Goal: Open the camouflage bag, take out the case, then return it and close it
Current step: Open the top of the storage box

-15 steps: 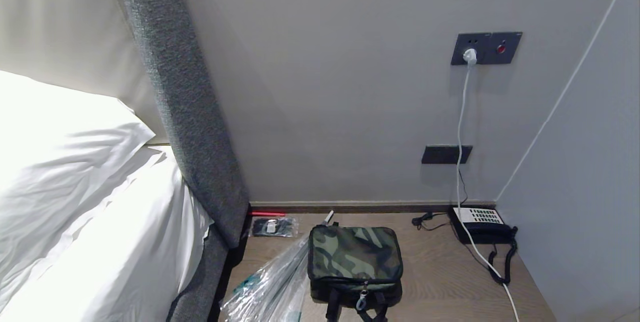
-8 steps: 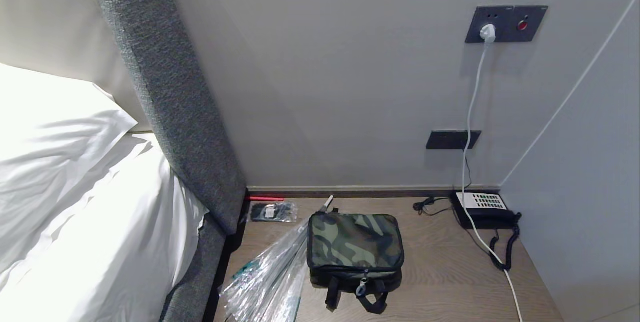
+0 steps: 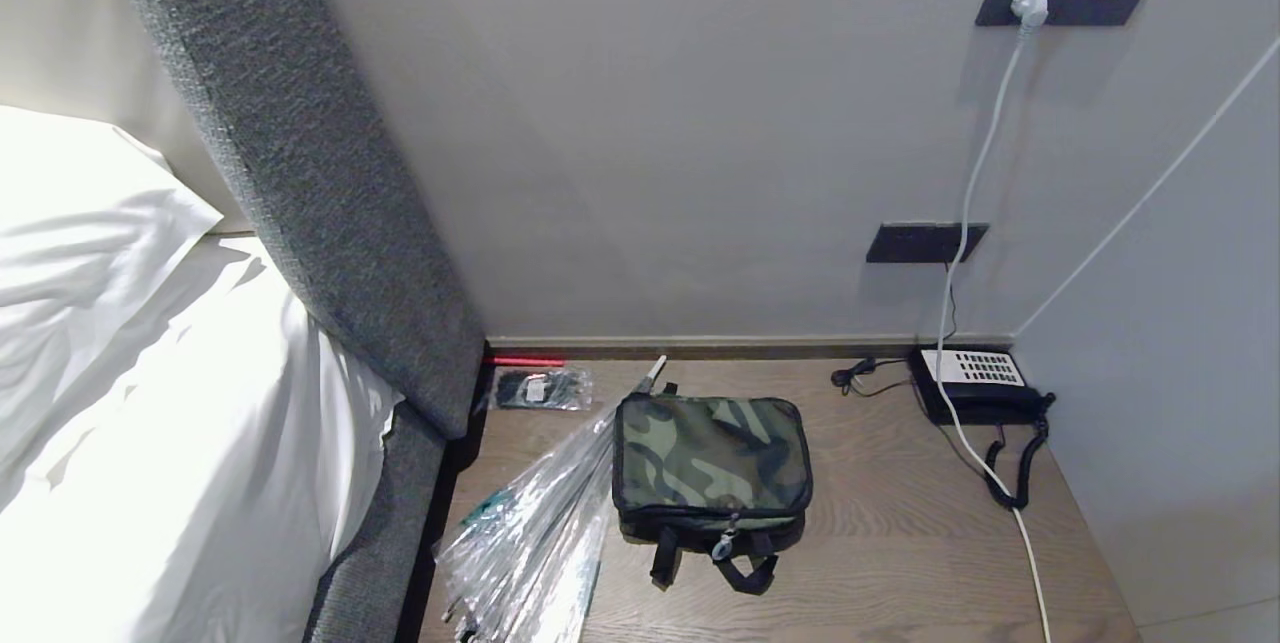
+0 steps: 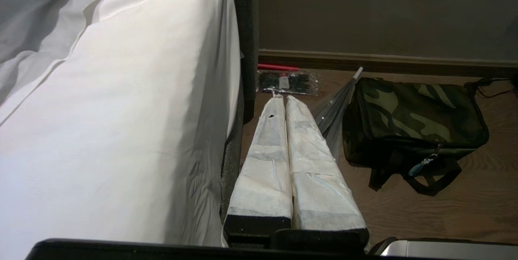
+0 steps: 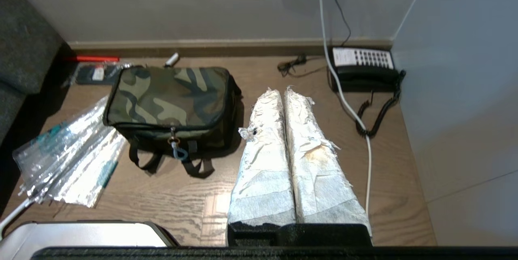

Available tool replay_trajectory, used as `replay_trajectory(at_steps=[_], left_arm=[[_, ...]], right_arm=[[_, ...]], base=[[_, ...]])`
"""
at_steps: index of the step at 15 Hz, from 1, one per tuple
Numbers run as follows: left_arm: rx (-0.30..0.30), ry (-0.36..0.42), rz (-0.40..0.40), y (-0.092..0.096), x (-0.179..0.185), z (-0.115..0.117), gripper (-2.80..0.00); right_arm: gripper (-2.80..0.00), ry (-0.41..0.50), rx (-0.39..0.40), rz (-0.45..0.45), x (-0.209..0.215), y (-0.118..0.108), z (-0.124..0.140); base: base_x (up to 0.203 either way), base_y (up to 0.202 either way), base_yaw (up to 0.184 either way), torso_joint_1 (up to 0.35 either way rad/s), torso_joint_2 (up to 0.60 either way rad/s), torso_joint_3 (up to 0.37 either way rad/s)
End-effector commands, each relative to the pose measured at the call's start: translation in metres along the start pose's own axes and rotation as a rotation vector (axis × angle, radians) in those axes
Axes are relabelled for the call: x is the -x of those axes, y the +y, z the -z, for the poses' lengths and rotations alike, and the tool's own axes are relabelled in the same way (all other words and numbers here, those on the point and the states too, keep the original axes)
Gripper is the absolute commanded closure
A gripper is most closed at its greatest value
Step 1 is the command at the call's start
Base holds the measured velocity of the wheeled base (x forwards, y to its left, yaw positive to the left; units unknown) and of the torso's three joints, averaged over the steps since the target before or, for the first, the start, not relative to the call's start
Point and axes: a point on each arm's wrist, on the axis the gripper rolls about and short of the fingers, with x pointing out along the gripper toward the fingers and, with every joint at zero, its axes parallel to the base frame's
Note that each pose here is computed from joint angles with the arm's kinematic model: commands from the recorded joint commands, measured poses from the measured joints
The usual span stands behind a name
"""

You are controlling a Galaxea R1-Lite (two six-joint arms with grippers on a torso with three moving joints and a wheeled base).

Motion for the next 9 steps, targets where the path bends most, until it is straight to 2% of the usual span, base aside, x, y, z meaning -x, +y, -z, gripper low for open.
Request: replay_trajectory(at_steps=[1, 9], left_arm=[[0.000, 0.000, 0.000, 0.0000, 0.0000, 0.0000, 0.00], [0.001, -0.001, 0.000, 0.0000, 0.0000, -0.0001, 0.00]], right_arm=[[0.00, -0.028, 0.000, 0.000, 0.0021, 0.0000, 0.0011], [0.00, -0.028, 0.000, 0.000, 0.0021, 0.0000, 0.0011]], base=[[0.000, 0.000, 0.000, 0.002, 0.00, -0.193], [0.000, 0.000, 0.000, 0.003, 0.01, -0.198]])
